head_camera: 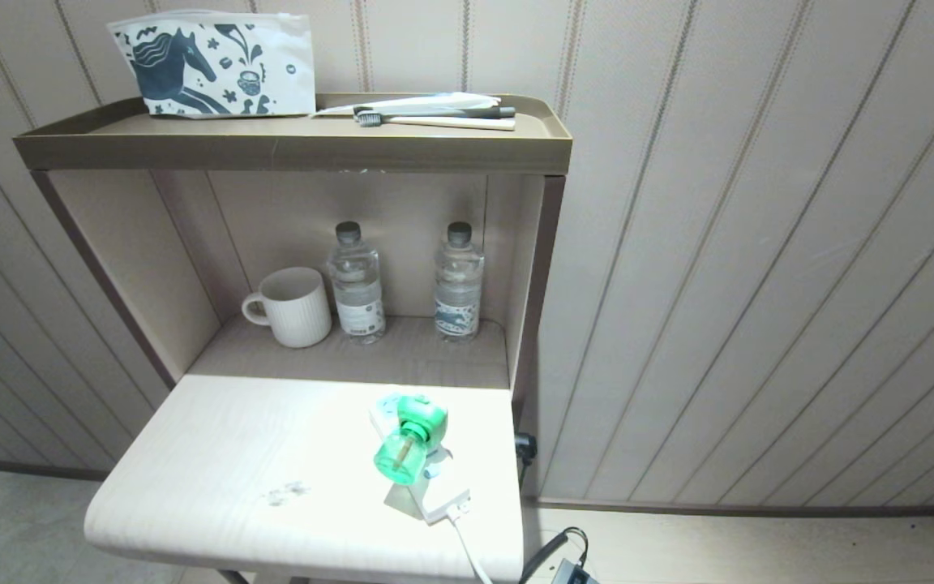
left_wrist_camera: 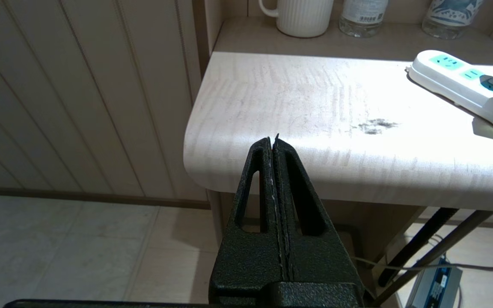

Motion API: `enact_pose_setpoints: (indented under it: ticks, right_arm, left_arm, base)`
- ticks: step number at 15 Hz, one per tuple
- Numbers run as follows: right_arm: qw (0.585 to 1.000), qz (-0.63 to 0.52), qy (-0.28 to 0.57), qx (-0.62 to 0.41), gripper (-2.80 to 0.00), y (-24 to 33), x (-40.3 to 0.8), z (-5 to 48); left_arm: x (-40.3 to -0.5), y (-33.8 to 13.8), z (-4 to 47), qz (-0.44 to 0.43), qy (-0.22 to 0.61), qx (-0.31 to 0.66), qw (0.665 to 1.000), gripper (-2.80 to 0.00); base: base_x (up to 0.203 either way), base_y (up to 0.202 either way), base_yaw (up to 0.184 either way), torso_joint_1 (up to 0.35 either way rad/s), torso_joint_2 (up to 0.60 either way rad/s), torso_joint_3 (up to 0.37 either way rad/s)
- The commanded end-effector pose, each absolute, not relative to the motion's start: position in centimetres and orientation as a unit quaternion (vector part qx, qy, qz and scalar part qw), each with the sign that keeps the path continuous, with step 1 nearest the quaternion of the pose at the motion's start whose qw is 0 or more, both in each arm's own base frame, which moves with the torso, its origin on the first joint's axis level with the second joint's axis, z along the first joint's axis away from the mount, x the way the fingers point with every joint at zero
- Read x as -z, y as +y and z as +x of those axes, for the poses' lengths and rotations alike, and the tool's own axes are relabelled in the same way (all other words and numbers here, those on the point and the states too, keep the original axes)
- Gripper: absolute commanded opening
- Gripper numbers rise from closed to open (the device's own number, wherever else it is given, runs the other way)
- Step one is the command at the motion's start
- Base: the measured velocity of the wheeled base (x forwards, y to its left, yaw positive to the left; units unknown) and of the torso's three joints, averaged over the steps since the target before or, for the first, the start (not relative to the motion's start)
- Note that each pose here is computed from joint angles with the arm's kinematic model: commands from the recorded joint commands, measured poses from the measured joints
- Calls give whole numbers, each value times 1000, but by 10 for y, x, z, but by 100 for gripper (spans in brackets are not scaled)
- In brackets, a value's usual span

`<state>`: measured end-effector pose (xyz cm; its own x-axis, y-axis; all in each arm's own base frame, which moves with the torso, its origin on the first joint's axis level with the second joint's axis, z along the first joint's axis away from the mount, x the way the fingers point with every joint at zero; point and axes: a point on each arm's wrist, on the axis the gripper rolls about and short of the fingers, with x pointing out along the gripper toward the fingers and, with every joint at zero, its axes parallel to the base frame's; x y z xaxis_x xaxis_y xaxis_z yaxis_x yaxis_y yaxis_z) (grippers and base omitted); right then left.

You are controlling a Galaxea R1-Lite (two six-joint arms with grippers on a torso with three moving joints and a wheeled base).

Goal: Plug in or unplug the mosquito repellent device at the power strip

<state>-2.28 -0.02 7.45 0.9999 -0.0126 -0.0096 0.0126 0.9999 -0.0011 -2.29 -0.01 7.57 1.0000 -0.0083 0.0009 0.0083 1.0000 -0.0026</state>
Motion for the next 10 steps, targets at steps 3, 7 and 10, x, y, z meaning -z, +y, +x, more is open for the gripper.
enact_pose_setpoints:
  ticks: [3,7,10]
  right_arm:
    - [1000,1,6,8,-280,0,-74,-23]
    - [1000,7,7,10,-280,0,-74,-23]
    - [1000,7,7,11,-280,0,-74,-23]
  left_arm:
    - [-76,0,-23,-2,-1,4,1000,-280]
    - [-76,0,-23,-3,-1,4,1000,-280]
    - [-76,0,-23,-3,-1,4,1000,-280]
  base:
    - [0,0,0,0,0,0]
    - [0,0,0,0,0,0]
    - [0,0,0,0,0,0]
